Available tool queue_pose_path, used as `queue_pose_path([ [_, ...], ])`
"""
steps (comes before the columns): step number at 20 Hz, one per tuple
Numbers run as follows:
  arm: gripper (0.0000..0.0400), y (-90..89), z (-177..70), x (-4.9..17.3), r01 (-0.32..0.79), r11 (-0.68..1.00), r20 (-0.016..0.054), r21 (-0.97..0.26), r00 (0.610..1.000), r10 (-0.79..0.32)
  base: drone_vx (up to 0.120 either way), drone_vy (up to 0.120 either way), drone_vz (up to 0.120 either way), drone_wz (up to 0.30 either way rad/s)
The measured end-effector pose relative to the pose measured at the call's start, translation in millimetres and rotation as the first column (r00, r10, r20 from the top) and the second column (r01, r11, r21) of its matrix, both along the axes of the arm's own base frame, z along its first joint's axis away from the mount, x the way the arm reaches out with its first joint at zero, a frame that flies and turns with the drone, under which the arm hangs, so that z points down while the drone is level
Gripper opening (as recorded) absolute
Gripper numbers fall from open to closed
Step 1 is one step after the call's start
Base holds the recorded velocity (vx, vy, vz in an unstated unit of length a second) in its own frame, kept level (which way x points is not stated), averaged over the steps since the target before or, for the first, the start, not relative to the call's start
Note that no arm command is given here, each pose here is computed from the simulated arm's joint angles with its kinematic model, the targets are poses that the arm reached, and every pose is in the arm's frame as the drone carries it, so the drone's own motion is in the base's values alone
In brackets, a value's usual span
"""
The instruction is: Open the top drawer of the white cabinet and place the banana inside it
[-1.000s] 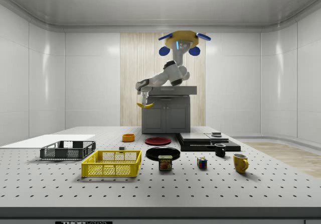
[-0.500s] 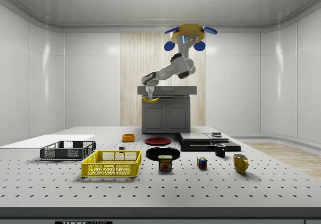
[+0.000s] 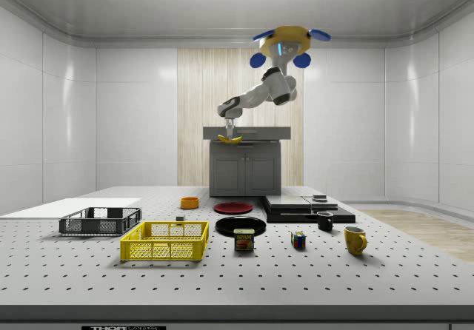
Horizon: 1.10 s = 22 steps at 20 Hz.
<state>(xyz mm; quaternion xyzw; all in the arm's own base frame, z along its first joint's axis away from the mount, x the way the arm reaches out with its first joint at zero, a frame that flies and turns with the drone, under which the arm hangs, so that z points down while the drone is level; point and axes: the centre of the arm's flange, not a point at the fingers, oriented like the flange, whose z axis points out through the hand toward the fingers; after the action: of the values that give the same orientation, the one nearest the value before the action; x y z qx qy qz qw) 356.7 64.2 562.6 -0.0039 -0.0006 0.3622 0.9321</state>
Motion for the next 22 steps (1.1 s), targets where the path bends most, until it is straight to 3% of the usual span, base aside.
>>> queue_pose_path([
  [5, 0.0190, 0.0, 0.0, 0.0, 0.000, 1.000, 0.0000, 0.000, 1.000, 0.000, -0.120, -0.016, 0.120, 0.000],
  [22, 0.0190, 0.0, 0.0, 0.0, 0.000, 1.000, 0.0000, 0.000, 1.000, 0.000, -0.120, -0.120, 0.120, 0.000],
])
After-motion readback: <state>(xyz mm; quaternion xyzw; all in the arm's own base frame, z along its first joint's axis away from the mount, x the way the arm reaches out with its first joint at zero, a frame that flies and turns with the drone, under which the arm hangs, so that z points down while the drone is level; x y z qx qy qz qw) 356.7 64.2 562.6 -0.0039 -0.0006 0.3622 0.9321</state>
